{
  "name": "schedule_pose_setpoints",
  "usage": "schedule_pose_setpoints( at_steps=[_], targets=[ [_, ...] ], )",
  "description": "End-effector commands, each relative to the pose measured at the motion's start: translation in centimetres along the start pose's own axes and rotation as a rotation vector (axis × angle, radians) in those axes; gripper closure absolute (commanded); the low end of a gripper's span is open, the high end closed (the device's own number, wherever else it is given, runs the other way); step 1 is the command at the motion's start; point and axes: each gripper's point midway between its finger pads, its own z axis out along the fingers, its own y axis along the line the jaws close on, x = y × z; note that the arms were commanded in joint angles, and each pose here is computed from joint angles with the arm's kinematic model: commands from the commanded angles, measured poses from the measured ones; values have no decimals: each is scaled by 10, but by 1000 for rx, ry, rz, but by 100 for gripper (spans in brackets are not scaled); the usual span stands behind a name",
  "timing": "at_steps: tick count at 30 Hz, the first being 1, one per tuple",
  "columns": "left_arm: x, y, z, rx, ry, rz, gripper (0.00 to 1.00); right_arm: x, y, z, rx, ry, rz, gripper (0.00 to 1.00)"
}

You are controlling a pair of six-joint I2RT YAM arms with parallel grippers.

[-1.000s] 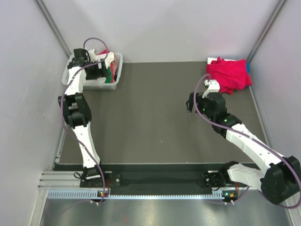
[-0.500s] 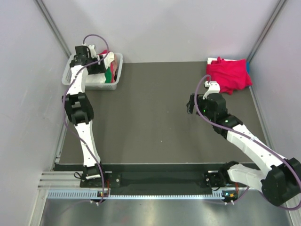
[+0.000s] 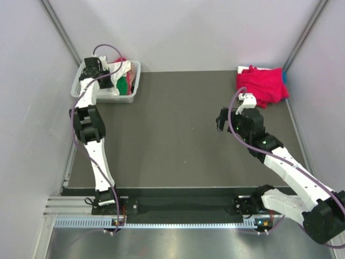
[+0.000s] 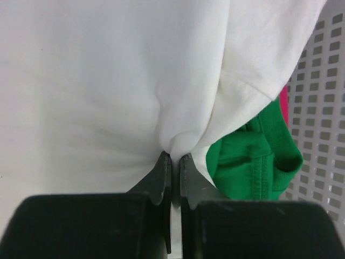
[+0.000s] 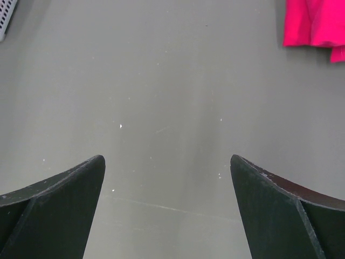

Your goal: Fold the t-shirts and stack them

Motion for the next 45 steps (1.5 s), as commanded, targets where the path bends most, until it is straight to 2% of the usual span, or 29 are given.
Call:
schedule_pose_setpoints(
  at_steps=[1, 6, 9, 10, 11, 13, 14, 15, 17, 18, 20, 23, 29, 32, 33, 36, 40, 45],
  targets=[
    [22, -6, -10, 18, 74, -29, 100, -11, 5, -3, -11, -29, 0, 0],
    [11, -25, -47, 68, 54, 8, 100, -11, 9, -4, -32, -35, 9, 0],
    [-22, -59, -92, 153, -23, 48, 100, -13, 12, -5, -48, -49, 10, 0],
    [-22, -75, -108, 196, -6, 81, 100, -9, 12, -4, -54, -39, 11, 0],
    [-49, -109, -136, 246, -67, 157, 100, -8, 15, -2, -65, -44, 13, 0],
    [-44, -149, -172, 300, -19, 303, 100, 0, 20, 2, -88, -21, 12, 0],
    [-61, -193, -206, 334, -90, 401, 100, 1, 24, 3, -105, -21, 10, 0],
    [-66, -209, -225, 340, -120, 434, 100, 5, 25, 5, -106, -10, 8, 0],
    [-81, -243, -274, 393, -231, 440, 100, 11, 28, 7, -113, 1, 6, 0],
    [-87, -246, -287, 398, -267, 423, 100, 14, 30, 8, -117, 4, 5, 0],
    [-108, -242, -316, 384, -351, 344, 100, 19, 33, 8, -127, 14, -4, 0],
    [-120, -229, -338, 428, -392, 251, 100, 21, 35, 6, -135, 20, -24, 0],
    [-75, -267, -371, 691, -299, 304, 100, 11, 26, -4, -94, -19, -37, 0],
    [-43, -277, -378, 790, -198, 362, 100, 2, 23, -10, -80, -56, -27, 0],
    [-26, -277, -379, 803, -134, 363, 100, -2, 24, -13, -82, -70, -23, 0],
    [-5, -282, -383, 813, -79, 427, 100, -8, 24, -17, -84, -90, -17, 0],
    [48, -300, -395, 884, 88, 542, 100, -12, 26, -19, -89, -97, -10, 0],
    [95, -326, -416, 980, 207, 647, 100, -15, 28, -22, -90, -106, -6, 1]
  ],
)
